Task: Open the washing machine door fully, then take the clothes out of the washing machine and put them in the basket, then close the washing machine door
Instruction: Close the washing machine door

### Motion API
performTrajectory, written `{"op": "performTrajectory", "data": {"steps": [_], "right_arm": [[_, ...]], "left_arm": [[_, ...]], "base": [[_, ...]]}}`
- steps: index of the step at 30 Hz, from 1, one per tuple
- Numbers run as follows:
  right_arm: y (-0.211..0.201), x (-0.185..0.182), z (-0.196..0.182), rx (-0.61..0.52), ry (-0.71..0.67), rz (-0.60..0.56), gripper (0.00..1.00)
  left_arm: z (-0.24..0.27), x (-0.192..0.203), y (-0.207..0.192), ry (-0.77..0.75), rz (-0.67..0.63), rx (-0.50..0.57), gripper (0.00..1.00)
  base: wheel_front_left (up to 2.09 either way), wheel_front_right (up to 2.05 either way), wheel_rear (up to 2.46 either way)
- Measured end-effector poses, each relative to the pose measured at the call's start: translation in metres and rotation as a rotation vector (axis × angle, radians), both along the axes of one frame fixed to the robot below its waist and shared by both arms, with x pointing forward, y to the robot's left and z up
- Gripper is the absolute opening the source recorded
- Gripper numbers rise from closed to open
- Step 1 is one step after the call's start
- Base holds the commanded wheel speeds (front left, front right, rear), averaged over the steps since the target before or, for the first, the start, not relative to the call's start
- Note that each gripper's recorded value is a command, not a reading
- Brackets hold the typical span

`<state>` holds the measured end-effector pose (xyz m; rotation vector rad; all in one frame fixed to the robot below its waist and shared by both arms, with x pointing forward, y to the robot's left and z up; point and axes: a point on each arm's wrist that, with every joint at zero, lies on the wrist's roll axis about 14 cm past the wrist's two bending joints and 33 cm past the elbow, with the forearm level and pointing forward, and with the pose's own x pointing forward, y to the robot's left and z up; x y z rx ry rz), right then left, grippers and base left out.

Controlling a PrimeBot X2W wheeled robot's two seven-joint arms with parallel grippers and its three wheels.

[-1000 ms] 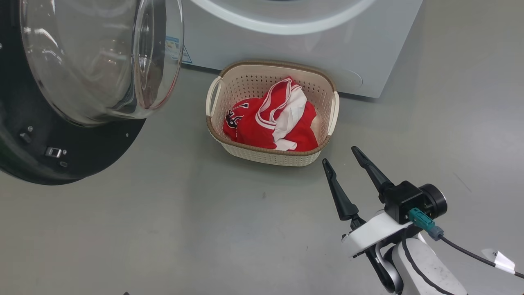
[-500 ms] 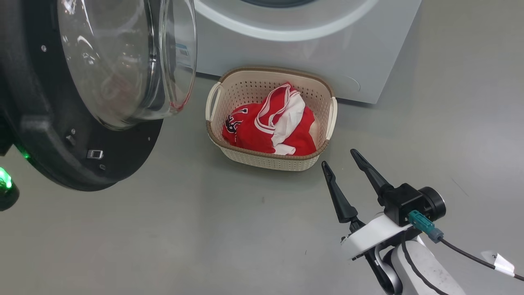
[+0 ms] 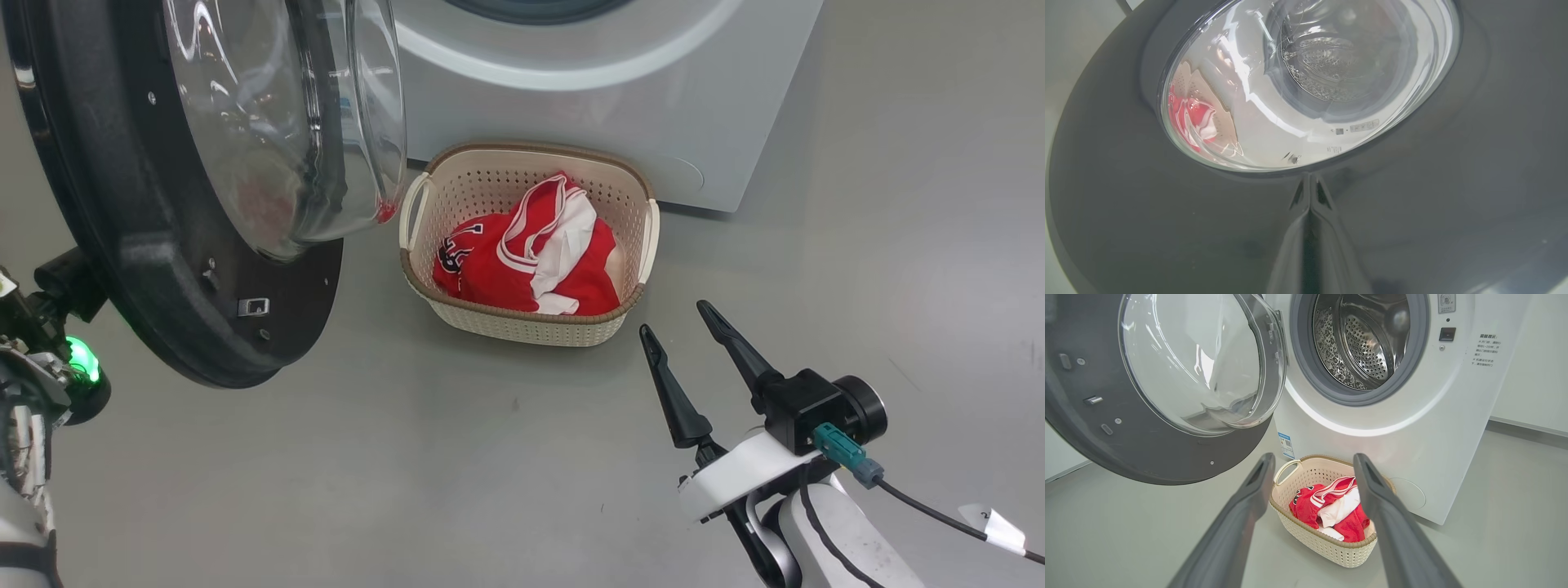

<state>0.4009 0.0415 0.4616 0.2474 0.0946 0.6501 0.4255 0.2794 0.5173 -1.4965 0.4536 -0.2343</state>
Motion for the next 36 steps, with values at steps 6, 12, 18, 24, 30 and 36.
{"op": "performTrajectory", "data": {"steps": [6, 12, 18, 24, 30, 36], "right_arm": [[-0.002, -0.004, -0.002, -0.002, 0.008, -0.005, 1.0], [-0.004, -0.004, 0.001, 0.004, 0.006, -0.014, 1.0], [-0.005, -0.007, 0.004, 0.005, 0.003, -0.017, 1.0], [-0.007, -0.008, 0.009, 0.012, -0.006, -0.025, 1.0], [-0.003, -0.013, 0.013, 0.019, -0.008, -0.015, 1.0], [0.002, -0.016, 0.017, 0.024, -0.019, 0.003, 1.0]], "left_arm": [[0.0, -0.002, 0.002, -0.014, 0.039, 0.014, 0.0], [0.006, -0.006, 0.035, -0.019, 0.163, 0.223, 0.0], [0.012, -0.017, 0.051, -0.024, 0.212, 0.451, 0.0], [0.041, -0.025, 0.046, -0.123, 0.2, 0.752, 0.0], [0.014, -0.059, 0.054, -0.072, 0.245, 0.912, 0.0], [0.013, -0.083, 0.067, -0.105, 0.379, 0.985, 0.0]], "base": [[0.0, 0.0, 0.0], [0.0, 0.0, 0.0], [0.0, 0.0, 0.0], [0.0, 0.0, 0.0], [0.0, 0.0, 0.0], [0.0, 0.0, 0.0]]}}
